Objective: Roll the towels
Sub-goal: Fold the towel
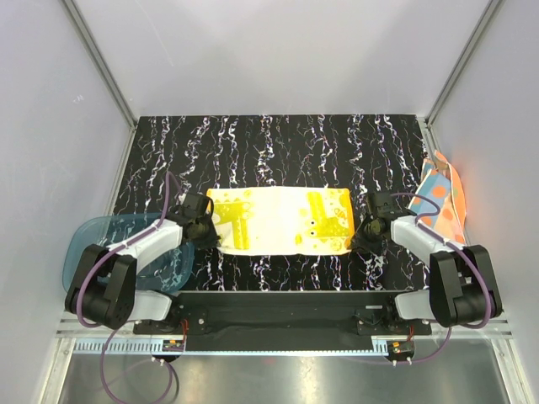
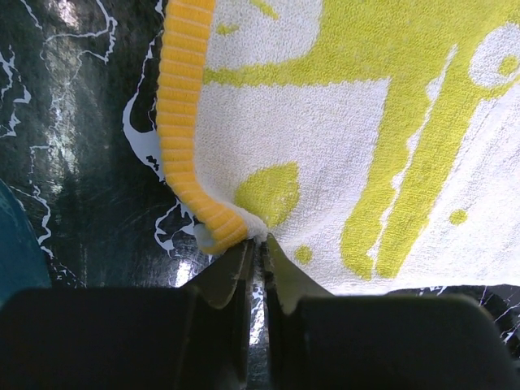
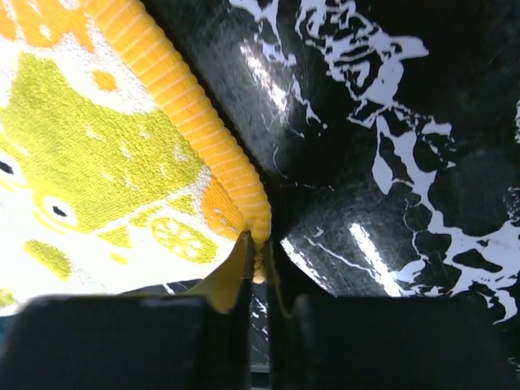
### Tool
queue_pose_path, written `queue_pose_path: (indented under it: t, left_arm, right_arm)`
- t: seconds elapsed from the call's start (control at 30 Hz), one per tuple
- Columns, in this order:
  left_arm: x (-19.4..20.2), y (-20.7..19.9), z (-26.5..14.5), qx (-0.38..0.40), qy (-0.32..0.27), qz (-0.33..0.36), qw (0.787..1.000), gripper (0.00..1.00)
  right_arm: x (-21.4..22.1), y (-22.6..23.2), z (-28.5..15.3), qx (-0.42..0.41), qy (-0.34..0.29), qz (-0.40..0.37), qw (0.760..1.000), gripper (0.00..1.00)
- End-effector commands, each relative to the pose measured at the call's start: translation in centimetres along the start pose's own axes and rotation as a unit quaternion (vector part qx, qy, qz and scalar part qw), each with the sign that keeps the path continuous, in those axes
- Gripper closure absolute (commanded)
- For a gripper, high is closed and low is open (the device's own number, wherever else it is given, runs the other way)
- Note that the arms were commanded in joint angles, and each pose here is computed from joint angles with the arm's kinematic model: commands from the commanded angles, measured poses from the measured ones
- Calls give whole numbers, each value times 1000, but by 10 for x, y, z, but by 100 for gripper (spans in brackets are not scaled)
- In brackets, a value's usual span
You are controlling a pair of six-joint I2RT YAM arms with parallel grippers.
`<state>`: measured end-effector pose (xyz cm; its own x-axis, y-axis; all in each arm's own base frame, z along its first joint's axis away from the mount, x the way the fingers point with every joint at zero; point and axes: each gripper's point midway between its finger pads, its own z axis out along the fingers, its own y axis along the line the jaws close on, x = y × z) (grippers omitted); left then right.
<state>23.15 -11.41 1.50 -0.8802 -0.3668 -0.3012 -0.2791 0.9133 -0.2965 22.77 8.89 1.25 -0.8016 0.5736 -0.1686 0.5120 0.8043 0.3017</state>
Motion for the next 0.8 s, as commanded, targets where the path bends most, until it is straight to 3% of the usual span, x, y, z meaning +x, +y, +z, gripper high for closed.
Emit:
queue_pose_path:
  t: [0.0, 0.3, 0.57, 0.77]
  left_arm:
    - [-8, -2, 0, -3, -10, 10, 1000, 91]
    - [-10, -12, -15, 13, -5, 15, 1000, 93]
    - [6, -26, -24, 41, 17, 31, 999, 97]
    - [-10, -34, -52, 35, -7, 51, 998, 95]
  right_arm:
    - [2, 11, -14, -34, 0, 2, 999, 96]
    - [-32, 7, -90, -56, -110, 43, 991, 100]
    - [-14, 3, -87, -57, -70, 30, 995, 100]
    - [-28, 7, -100, -55, -101, 22, 993, 100]
